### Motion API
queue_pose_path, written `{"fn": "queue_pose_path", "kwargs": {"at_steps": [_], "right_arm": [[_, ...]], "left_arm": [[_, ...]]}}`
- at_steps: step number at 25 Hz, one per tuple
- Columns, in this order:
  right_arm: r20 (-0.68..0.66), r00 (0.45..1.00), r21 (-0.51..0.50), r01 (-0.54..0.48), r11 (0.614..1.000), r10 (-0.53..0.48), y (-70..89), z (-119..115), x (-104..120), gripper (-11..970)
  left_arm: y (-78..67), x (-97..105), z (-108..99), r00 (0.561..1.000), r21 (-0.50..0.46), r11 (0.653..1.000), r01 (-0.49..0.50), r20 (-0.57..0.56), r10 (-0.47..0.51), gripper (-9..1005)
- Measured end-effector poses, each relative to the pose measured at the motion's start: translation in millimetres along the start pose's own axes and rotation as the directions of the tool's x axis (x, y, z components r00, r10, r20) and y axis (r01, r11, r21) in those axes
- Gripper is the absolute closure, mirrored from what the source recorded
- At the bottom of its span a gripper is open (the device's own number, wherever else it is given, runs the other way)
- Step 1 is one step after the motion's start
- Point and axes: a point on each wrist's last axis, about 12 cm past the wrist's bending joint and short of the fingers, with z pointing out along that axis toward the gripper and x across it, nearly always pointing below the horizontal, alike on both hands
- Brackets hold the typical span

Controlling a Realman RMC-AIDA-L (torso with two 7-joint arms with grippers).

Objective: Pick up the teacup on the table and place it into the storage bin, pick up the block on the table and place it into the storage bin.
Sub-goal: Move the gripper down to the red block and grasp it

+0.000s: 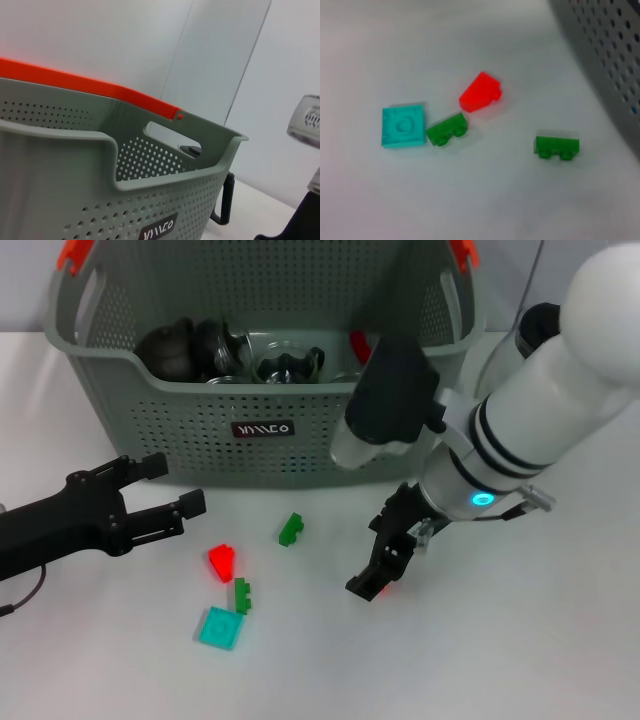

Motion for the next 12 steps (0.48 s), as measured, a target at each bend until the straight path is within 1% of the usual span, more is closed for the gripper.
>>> {"fn": "queue_pose_path", "kwargs": {"at_steps": [3,8,10,12], "right_arm": [[-0.013,1.000,-0.008,-0.016,1.000,0.016,2.6,5.7,2.9,75],[-0.020,0.998,-0.003,-0.053,0.999,0.053,2.6,10.1,7.2,85],[-0.027,0.998,-0.004,-0.062,0.998,0.062,2.4,11.6,9.2,309],[-0.031,0.997,-0.004,-0.065,0.998,0.065,2.4,12.2,10.0,354]], "left_arm": [[-0.1,-0.1,0.4,1.000,0.001,1.000,-0.002,0.000,0.002,119],[-0.3,-0.3,1.3,1.000,0.006,1.000,-0.009,-0.005,0.009,119],[-0.5,-0.4,1.6,1.000,0.010,1.000,-0.014,-0.006,0.014,119],[-0.7,-0.4,1.7,1.000,0.011,1.000,-0.015,-0.006,0.015,119]]}}
